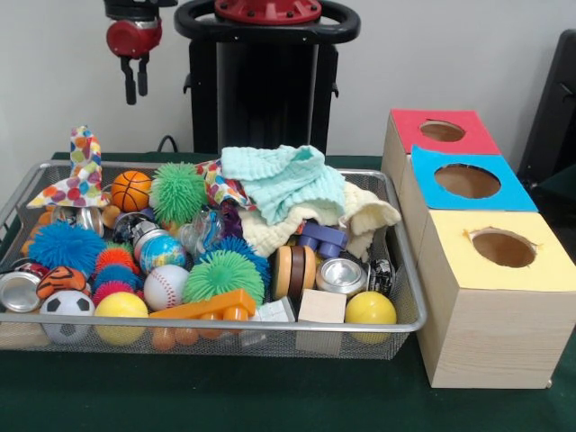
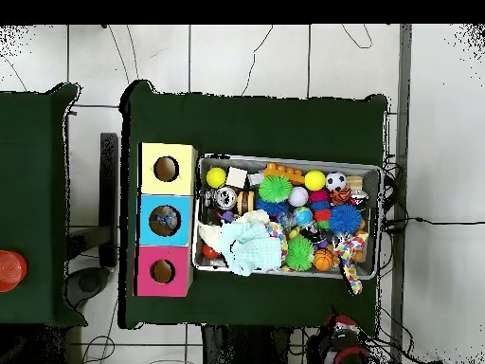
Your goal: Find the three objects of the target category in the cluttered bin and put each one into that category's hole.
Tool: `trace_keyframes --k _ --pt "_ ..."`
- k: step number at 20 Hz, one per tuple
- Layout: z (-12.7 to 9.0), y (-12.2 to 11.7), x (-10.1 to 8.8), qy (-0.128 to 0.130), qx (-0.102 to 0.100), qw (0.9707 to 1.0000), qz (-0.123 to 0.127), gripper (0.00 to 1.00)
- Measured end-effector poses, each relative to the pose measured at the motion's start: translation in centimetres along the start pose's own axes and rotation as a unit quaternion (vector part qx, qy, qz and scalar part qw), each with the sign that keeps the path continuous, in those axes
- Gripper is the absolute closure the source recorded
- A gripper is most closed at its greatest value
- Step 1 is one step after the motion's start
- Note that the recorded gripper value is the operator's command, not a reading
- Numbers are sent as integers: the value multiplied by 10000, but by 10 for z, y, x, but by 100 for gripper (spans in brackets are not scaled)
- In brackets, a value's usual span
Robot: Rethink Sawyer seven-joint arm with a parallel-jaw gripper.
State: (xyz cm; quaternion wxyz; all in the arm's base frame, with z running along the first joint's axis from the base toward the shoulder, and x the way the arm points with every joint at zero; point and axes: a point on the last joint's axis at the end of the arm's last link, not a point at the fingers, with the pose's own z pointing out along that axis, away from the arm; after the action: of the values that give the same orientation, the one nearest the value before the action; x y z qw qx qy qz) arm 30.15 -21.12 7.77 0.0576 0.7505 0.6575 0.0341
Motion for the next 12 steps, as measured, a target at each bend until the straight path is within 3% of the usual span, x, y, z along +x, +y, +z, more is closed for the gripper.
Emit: trace_keyframes --k 8,11,12 --pt "8 -29 24 -24 -164 9996 -207 0" --pt "2 -49 30 -30 -138 9987 -487 0" --pt "-5 -59 34 2 -133 9963 -850 0"
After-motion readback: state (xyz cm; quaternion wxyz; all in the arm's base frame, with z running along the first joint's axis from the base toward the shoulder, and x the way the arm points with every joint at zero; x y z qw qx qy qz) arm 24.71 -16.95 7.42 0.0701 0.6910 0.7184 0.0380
